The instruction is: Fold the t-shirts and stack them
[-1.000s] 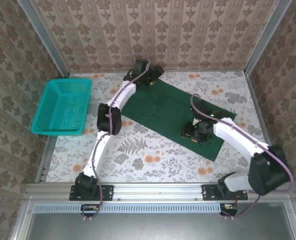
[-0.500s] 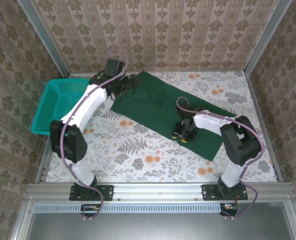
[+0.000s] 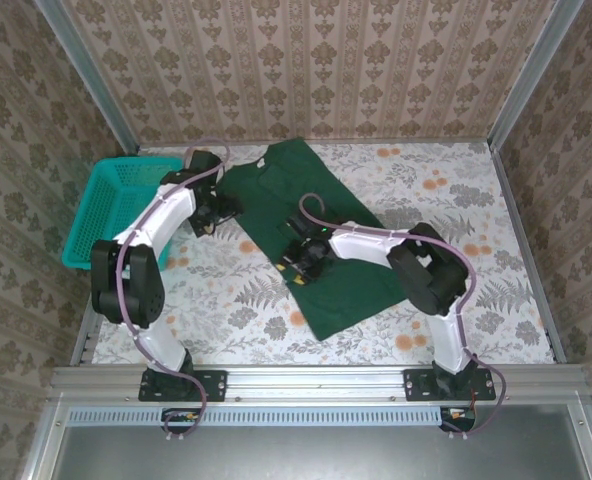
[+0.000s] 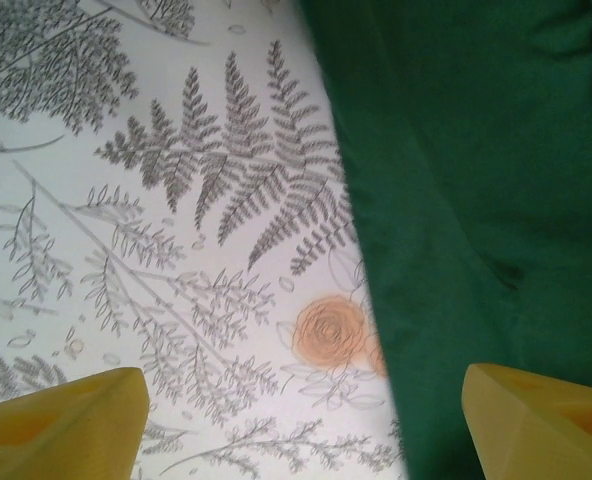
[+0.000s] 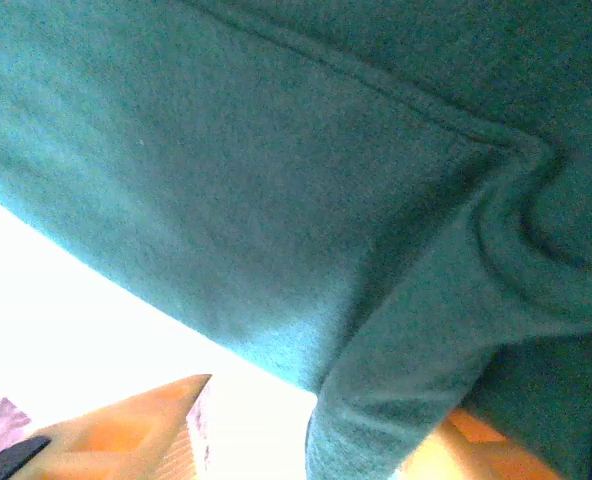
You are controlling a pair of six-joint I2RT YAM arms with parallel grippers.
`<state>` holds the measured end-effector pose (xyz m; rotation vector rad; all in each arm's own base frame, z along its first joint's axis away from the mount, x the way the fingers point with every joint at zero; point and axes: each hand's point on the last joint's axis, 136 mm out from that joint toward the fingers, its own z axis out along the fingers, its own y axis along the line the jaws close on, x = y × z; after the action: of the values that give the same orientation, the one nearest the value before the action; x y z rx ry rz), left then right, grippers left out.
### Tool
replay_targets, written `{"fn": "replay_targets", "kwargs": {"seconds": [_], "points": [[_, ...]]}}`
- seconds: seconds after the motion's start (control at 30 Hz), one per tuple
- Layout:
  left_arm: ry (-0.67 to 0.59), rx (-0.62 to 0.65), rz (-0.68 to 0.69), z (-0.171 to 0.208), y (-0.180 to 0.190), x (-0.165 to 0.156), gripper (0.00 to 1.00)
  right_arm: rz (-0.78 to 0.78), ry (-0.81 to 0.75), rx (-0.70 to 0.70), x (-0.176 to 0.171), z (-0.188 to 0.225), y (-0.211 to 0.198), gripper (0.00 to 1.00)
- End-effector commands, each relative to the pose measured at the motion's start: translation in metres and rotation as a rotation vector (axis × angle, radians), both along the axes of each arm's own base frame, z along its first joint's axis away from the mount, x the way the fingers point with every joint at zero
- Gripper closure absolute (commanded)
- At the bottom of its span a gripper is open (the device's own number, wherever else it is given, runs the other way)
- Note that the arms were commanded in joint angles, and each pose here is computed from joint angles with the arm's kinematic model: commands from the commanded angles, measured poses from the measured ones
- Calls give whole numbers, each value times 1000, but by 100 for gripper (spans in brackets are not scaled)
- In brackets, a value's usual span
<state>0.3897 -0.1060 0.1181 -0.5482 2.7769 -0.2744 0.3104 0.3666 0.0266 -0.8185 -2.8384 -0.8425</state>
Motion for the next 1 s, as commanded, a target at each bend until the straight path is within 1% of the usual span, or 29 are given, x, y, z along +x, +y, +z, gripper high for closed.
{"fn": "replay_targets", "kwargs": {"seconds": [0.0, 0.07, 0.2, 0.3, 0.4, 0.5, 0.57, 0.6, 0.67, 0.77, 0.87, 0.97], "points": [[12, -38, -27, -3, -8, 19, 17, -105, 185, 62, -22, -22, 36, 48], [17, -69, -43, -6, -16, 32, 19, -130, 195, 117, -21, -15, 53, 45], [42, -104, -65, -17, -29, 53, 24, -125, 154, 155, -15, 15, 65, 37], [62, -112, -90, -30, -39, 68, 29, -129, 118, 171, -11, 39, 61, 33], [64, -99, -121, -37, -49, 82, 32, -115, 65, 169, -9, 63, 48, 32], [56, -74, -155, -43, -60, 97, 34, -104, -23, 137, 0, 89, 15, 32], [52, -39, -175, -48, -69, 109, 35, -86, -84, 95, 9, 100, -19, 35], [43, -26, -186, -50, -75, 115, 35, -78, -96, 47, 13, 98, -40, 35], [31, -1, -197, -58, -87, 127, 35, -67, -119, -79, 20, 92, -96, 38], [28, -14, -172, -75, -106, 142, 35, -14, -145, -199, 25, 78, -158, 40], [10, -45, -155, -93, -130, 154, 35, 80, -161, -255, 27, 60, -189, 41], [17, -69, -132, -115, -150, 156, 36, 155, -149, -276, 27, 34, -200, 42]]}}
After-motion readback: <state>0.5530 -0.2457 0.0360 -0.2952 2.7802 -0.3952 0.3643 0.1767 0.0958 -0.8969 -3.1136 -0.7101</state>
